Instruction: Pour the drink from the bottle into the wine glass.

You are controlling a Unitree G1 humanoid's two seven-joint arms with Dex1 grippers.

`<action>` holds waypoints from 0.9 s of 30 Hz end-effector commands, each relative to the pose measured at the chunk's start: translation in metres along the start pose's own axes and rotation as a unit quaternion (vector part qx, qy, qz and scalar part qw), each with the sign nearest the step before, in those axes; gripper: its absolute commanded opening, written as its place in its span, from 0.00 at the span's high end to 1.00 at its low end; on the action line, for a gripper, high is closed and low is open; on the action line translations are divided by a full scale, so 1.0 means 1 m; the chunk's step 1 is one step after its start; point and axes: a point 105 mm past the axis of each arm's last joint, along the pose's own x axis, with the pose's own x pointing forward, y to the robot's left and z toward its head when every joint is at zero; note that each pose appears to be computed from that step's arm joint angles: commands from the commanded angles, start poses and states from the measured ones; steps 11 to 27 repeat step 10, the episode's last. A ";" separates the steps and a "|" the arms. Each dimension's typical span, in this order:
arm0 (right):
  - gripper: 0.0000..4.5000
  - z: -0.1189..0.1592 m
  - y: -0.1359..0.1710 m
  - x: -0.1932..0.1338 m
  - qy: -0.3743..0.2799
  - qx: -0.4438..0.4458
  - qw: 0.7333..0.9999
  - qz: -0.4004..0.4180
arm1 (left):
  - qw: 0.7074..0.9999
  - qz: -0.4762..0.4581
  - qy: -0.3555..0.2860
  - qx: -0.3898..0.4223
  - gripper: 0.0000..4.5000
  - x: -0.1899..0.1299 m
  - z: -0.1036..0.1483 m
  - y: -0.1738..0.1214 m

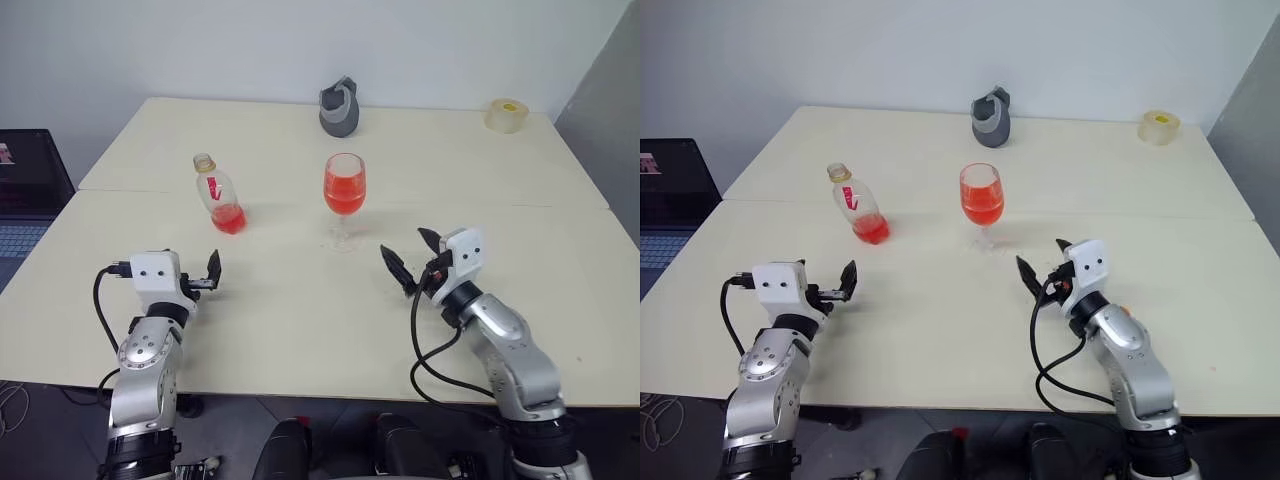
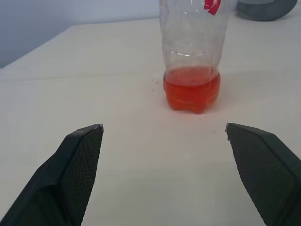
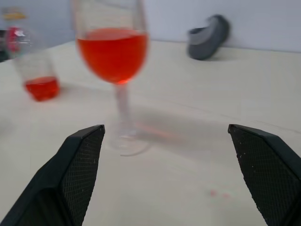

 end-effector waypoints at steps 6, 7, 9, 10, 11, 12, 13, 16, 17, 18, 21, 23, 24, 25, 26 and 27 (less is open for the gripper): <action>0.00 -0.012 -0.040 -0.006 -0.029 -0.033 0.995 -0.086 | 0.999 -0.041 0.000 -0.032 0.01 -0.011 0.004 -0.021; 0.00 -0.013 -0.040 -0.006 -0.029 -0.034 0.995 -0.085 | 0.999 -0.040 -0.004 -0.032 0.01 -0.011 0.005 -0.021; 0.00 -0.013 -0.040 -0.006 -0.031 -0.033 0.996 -0.081 | 0.999 -0.042 -0.007 -0.023 0.01 -0.010 0.006 -0.021; 0.00 -0.013 -0.039 -0.005 -0.032 -0.033 0.996 -0.079 | 0.999 -0.046 -0.014 -0.024 0.01 -0.010 0.007 -0.022; 0.00 -0.013 -0.039 -0.005 -0.032 -0.033 0.996 -0.079 | 0.999 -0.046 -0.014 -0.024 0.01 -0.010 0.007 -0.022; 0.00 -0.013 -0.039 -0.005 -0.032 -0.033 0.996 -0.079 | 0.999 -0.046 -0.014 -0.024 0.01 -0.010 0.007 -0.022; 0.00 -0.013 -0.039 -0.005 -0.032 -0.033 0.996 -0.079 | 0.999 -0.046 -0.014 -0.024 0.01 -0.010 0.007 -0.022; 0.00 -0.013 -0.039 -0.005 -0.032 -0.033 0.996 -0.079 | 0.999 -0.046 -0.014 -0.024 0.01 -0.010 0.007 -0.022; 0.00 -0.013 -0.039 -0.005 -0.032 -0.033 0.996 -0.079 | 0.999 -0.046 -0.014 -0.024 0.01 -0.010 0.007 -0.022; 0.00 -0.013 -0.039 -0.005 -0.032 -0.033 0.996 -0.079 | 0.999 -0.046 -0.014 -0.024 0.01 -0.010 0.007 -0.022; 0.00 -0.013 -0.039 -0.005 -0.032 -0.033 0.996 -0.079 | 0.999 -0.046 -0.014 -0.024 0.01 -0.010 0.007 -0.022; 0.00 -0.013 -0.039 -0.005 -0.032 -0.033 0.996 -0.079 | 0.999 -0.046 -0.014 -0.024 0.01 -0.010 0.007 -0.022; 0.00 -0.013 -0.039 -0.005 -0.032 -0.033 0.996 -0.079 | 0.999 -0.046 -0.014 -0.024 0.01 -0.010 0.007 -0.022; 0.00 -0.013 -0.039 -0.005 -0.032 -0.033 0.996 -0.079 | 0.999 -0.046 -0.014 -0.024 0.01 -0.010 0.007 -0.022; 0.00 -0.013 -0.039 -0.005 -0.032 -0.033 0.996 -0.079 | 0.999 -0.046 -0.014 -0.024 0.01 -0.010 0.007 -0.022; 0.00 -0.013 -0.039 -0.005 -0.032 -0.033 0.996 -0.079 | 0.999 -0.046 -0.014 -0.024 0.01 -0.010 0.007 -0.022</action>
